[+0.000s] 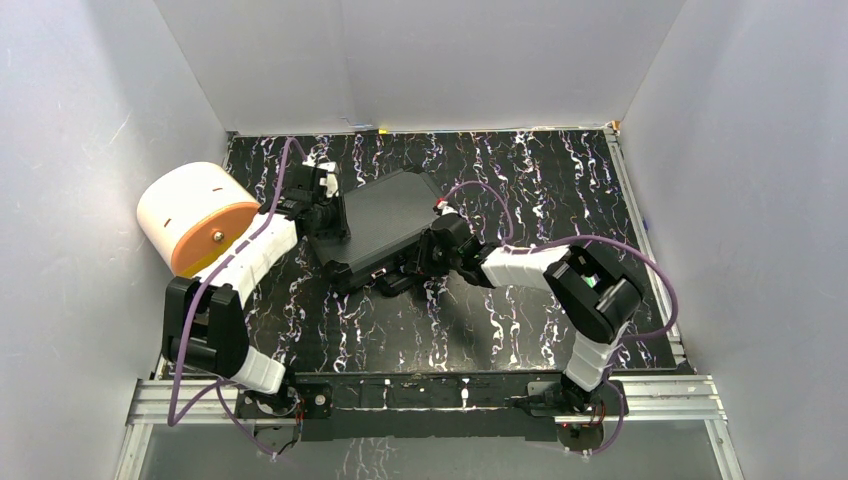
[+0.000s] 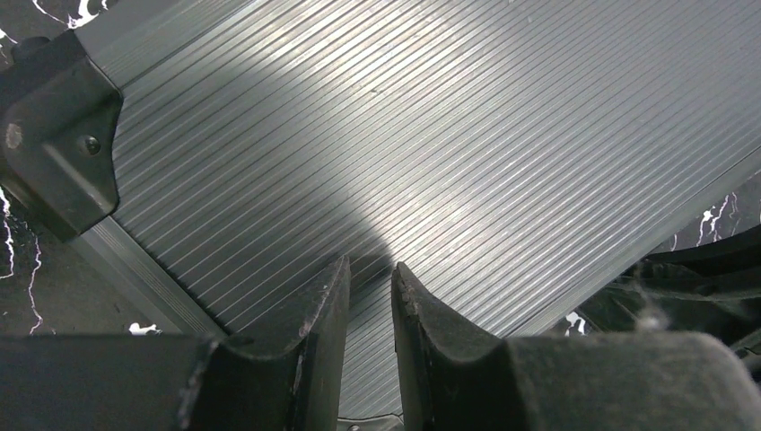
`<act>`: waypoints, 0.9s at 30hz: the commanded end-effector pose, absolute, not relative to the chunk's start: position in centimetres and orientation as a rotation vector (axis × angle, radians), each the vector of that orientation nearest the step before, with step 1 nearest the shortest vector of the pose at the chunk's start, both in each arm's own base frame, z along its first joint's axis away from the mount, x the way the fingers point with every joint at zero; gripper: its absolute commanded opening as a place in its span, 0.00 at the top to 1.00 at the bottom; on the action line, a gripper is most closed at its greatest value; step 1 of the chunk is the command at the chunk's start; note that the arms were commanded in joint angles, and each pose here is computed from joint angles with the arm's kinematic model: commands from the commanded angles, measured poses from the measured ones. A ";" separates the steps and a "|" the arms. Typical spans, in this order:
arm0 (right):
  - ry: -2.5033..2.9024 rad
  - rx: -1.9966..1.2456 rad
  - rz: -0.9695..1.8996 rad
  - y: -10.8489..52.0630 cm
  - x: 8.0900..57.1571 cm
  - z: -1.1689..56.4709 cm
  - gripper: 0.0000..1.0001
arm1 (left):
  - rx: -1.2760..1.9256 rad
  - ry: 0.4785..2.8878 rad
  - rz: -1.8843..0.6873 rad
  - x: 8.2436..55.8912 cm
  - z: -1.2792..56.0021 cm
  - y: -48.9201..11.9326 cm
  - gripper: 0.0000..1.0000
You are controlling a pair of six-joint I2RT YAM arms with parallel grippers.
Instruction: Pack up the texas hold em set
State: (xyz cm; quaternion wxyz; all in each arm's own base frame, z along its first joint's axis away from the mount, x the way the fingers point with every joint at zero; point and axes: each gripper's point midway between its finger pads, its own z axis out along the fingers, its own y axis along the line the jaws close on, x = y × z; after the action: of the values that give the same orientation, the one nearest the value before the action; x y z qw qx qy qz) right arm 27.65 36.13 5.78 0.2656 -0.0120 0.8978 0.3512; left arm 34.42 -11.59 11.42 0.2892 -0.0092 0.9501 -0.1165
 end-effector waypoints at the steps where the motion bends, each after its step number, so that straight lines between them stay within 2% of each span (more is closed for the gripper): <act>1: 2.374 -0.071 0.996 37.7 28.7 6.8 0.71 | -0.034 2.717 -0.152 30.5 7.4 -9.4 0.77; 7: 2.422 -0.064 0.908 37.2 28.9 5.2 0.73 | -0.030 2.709 -0.160 30.7 7.7 -9.5 0.77; 12: 2.480 -0.076 0.818 36.7 28.8 3.4 0.86 | -0.034 2.705 -0.171 30.8 7.9 -9.7 0.78; 15: 2.501 -0.082 0.764 36.5 28.8 2.3 0.91 | -0.042 2.708 -0.189 30.8 7.9 -9.9 0.78; 27: 2.475 -0.193 0.680 36.8 28.7 -1.0 0.97 | -0.090 2.733 -0.273 30.1 7.6 -11.0 0.80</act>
State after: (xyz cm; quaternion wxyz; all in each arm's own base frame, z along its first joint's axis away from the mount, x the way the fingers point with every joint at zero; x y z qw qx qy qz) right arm 28.44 36.82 3.28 0.2630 -0.0501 0.9173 0.2947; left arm 34.37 -11.70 11.41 0.2914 -0.0213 0.9494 -0.1152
